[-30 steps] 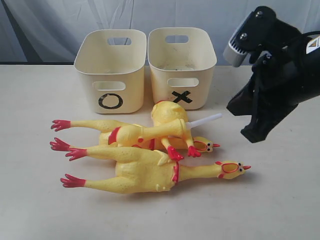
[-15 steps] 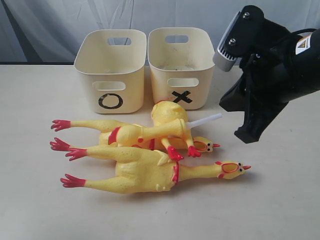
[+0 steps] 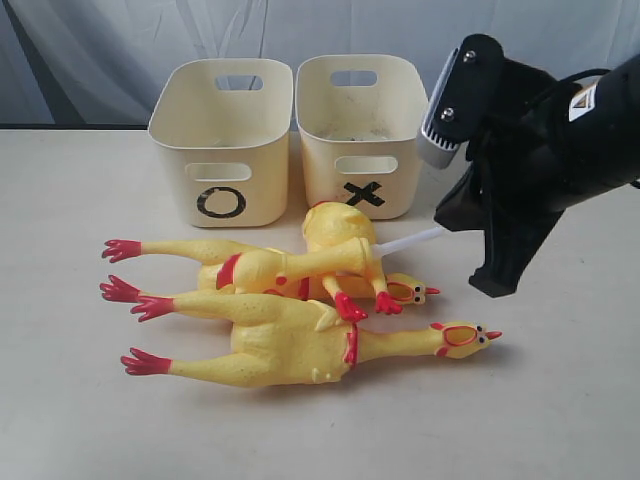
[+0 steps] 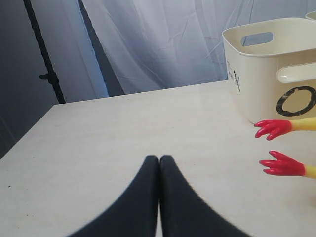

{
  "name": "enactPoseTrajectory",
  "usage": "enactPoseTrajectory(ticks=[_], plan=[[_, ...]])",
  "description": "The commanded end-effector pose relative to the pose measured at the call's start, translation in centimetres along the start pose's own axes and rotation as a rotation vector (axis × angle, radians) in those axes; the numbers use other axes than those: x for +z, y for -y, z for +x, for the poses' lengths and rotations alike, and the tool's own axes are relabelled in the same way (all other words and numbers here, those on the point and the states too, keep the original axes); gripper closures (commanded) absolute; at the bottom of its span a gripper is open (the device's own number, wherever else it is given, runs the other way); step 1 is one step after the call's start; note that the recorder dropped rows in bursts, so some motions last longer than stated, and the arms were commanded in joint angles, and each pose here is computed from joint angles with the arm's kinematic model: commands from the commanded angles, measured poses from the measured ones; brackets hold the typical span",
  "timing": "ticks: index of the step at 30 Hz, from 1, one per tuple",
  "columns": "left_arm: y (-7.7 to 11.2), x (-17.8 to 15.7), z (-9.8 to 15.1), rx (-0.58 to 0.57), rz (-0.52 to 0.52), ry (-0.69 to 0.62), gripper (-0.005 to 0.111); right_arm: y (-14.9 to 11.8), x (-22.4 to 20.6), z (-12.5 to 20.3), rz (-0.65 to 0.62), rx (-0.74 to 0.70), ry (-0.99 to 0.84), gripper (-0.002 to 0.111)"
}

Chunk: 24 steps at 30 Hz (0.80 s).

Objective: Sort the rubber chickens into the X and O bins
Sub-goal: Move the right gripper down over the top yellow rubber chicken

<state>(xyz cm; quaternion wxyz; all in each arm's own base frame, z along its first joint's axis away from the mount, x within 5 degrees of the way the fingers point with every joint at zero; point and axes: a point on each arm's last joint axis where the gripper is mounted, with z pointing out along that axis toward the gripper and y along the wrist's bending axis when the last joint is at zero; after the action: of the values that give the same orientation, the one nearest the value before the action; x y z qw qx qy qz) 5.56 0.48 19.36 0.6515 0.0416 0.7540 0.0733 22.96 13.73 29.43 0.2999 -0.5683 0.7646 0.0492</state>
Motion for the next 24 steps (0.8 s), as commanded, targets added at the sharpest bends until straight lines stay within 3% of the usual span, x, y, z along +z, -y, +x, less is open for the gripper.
enactPoseTrajectory(ticks=[1, 7, 15, 19, 24], plan=[[0.0, 0.0, 0.1, -0.005, 0.003, 0.002, 0.107, 0.1, 1.6, -0.3, -0.044, -0.011, 0.008, 0.108], [0.0, 0.0, 0.1, -0.005, 0.003, 0.002, 0.107, -0.1, 4.1, -0.7, -0.138, -0.118, 0.064, 0.108], [0.0, 0.0, 0.1, -0.005, 0.003, 0.002, 0.107, 0.2, 6.5, -0.9, -0.142, -0.094, 0.098, 0.107], [0.0, 0.0, 0.1, -0.005, 0.003, 0.002, 0.107, -0.8, 7.6, -1.8, -0.141, -0.183, 0.106, 0.09], [0.0, 0.0, 0.1, -0.005, 0.003, 0.002, 0.107, -1.3, 9.0, -4.1, 0.024, -0.235, 0.182, 0.059]])
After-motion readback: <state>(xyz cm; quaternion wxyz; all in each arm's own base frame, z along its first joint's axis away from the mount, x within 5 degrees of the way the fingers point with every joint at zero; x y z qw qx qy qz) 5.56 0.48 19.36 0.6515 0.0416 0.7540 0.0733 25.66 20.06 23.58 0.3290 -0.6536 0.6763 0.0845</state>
